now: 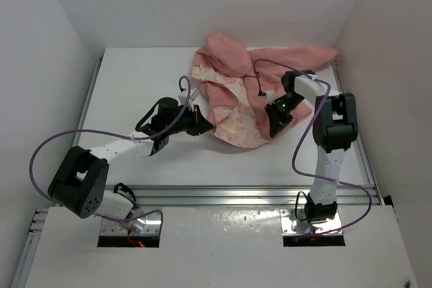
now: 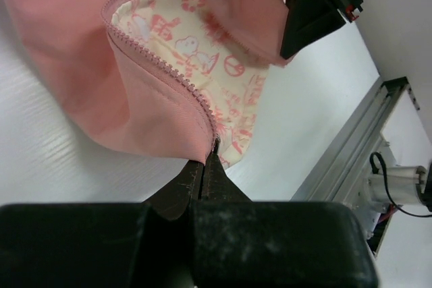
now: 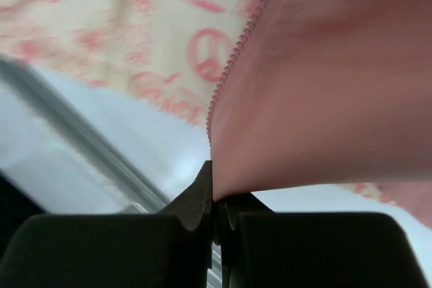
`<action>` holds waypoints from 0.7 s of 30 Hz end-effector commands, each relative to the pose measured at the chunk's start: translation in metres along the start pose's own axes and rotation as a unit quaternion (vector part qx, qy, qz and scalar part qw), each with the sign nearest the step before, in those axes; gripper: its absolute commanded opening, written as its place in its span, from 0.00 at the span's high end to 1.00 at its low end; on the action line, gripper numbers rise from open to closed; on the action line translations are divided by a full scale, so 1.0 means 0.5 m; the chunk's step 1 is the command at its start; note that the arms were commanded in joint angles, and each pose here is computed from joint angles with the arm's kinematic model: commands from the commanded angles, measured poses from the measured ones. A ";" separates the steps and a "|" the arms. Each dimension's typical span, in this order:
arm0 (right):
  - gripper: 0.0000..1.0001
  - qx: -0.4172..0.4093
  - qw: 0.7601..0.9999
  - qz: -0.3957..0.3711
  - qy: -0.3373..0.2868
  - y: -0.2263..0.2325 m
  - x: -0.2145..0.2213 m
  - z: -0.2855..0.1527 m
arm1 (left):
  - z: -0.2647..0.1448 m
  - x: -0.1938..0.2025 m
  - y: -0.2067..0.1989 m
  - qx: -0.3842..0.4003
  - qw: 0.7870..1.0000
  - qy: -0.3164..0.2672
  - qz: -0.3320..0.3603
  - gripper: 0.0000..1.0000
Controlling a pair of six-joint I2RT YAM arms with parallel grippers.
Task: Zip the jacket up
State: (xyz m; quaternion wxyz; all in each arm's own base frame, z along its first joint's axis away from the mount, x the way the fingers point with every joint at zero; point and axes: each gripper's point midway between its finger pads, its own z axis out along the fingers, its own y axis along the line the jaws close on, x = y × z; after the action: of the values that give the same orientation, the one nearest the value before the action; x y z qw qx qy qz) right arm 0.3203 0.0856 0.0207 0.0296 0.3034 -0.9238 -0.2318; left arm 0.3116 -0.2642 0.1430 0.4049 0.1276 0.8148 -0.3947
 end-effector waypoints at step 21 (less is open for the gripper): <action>1.00 -0.296 0.791 0.053 -0.533 0.334 -0.263 -0.244 | -0.057 -0.101 -0.154 0.184 0.975 -0.088 -0.090 1.00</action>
State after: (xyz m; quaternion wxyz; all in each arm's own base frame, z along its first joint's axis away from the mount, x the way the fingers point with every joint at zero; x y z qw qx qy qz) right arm 0.3532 0.2193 0.1676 -0.3108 0.0367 -0.7519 -0.5802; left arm 0.2921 -0.2787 0.2071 0.4012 0.0638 0.7283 -0.5519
